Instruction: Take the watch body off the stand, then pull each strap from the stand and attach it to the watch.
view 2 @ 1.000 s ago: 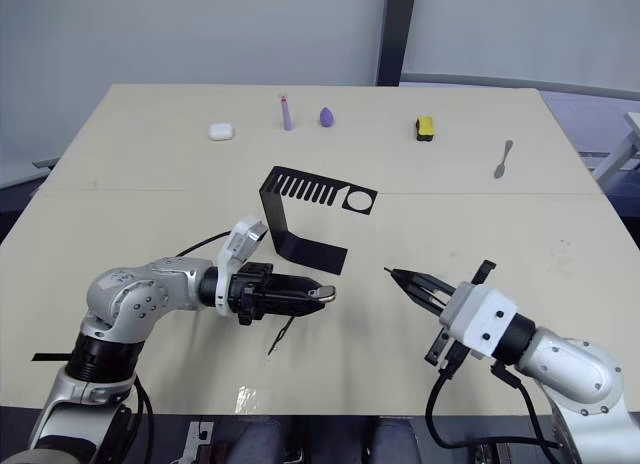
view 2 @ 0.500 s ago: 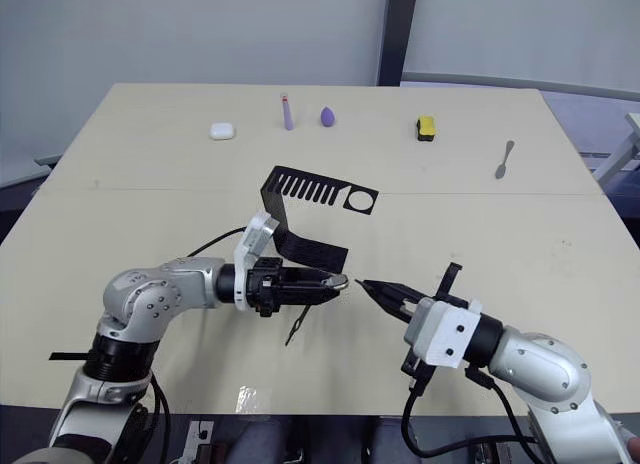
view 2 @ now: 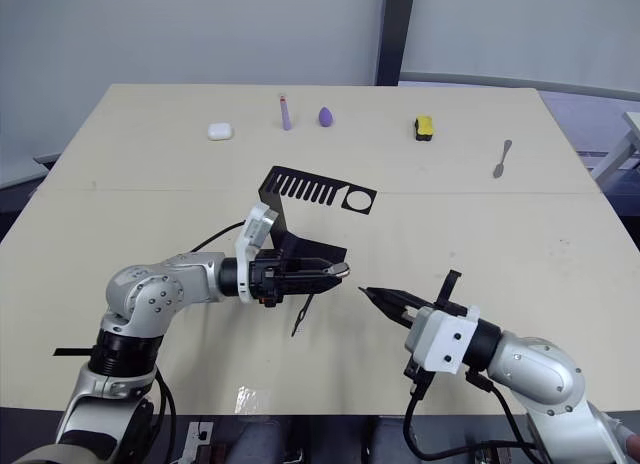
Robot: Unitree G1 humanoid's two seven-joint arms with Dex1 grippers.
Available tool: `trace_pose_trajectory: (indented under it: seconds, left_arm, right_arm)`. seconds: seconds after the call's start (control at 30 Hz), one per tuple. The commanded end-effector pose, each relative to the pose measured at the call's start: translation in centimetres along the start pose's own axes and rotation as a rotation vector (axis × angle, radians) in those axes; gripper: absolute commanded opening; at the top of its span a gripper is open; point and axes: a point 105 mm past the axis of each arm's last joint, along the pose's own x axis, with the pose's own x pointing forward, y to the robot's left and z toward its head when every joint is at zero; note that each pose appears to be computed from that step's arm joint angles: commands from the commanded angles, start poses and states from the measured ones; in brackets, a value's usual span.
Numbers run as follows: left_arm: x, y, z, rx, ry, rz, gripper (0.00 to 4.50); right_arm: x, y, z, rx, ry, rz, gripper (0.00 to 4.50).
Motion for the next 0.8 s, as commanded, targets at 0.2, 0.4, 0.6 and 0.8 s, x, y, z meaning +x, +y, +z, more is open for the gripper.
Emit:
trace_pose_trajectory:
  seconds: [0.2, 0.4, 0.6, 0.8]
  left_arm:
    - [0.2, -0.1, 0.6, 0.012, 0.006, -0.006, 1.59]
    - [0.0, 0.2, 0.4, -0.013, 0.042, 0.039, 1.59]
    - [0.0, 0.0, 0.2, -0.026, 0.05, 0.038, 1.59]
    - [0.2, -0.1, 0.0, -0.032, 0.064, 0.043, 1.59]
  right_arm:
    - [-0.1, -0.8, 0.1, -0.039, -0.015, -0.052, 0.0]
    - [-0.1, -0.8, -0.6, -0.014, -0.007, -0.047, 0.0]
    - [0.4, -0.8, -0.8, -0.014, -0.028, -0.032, 0.0]
    - [0.3, -1.0, -1.1, -0.019, -0.03, -0.03, 0.0]
